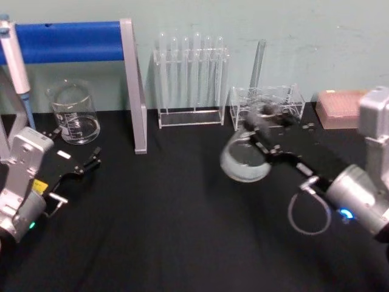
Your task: Grasp the erlenmeyer flask with one hand, shake it three times, then place it back.
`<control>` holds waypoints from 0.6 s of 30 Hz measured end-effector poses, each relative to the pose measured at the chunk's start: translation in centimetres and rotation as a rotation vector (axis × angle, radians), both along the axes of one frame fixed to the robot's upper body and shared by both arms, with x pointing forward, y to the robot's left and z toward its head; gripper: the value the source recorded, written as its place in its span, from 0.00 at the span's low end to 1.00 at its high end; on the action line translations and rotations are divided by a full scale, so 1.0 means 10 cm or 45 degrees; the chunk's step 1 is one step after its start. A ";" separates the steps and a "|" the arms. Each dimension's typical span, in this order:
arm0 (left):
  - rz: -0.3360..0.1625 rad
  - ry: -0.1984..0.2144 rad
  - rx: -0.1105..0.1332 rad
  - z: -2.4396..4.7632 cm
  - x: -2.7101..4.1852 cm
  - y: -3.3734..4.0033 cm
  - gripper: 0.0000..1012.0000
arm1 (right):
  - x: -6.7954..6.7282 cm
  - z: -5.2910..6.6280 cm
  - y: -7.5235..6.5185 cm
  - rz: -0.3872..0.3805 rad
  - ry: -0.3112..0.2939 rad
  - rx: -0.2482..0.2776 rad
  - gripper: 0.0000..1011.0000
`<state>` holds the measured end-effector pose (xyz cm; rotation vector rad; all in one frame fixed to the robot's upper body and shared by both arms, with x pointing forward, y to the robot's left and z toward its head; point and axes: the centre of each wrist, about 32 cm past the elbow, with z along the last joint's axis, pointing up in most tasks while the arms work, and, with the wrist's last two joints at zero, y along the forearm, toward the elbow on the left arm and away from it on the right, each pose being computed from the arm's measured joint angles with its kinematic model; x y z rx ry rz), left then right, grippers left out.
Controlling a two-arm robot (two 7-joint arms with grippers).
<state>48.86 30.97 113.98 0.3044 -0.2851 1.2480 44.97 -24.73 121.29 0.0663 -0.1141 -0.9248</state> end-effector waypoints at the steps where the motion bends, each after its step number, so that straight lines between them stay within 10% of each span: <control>1: 0.000 0.000 0.000 0.000 0.000 0.000 0.99 | -0.01 0.00 -0.03 -0.026 -0.002 -0.001 0.44; 18: 0.000 0.000 0.000 0.000 0.000 0.000 0.99 | -0.34 0.03 -0.47 -0.403 -0.014 -0.017 0.44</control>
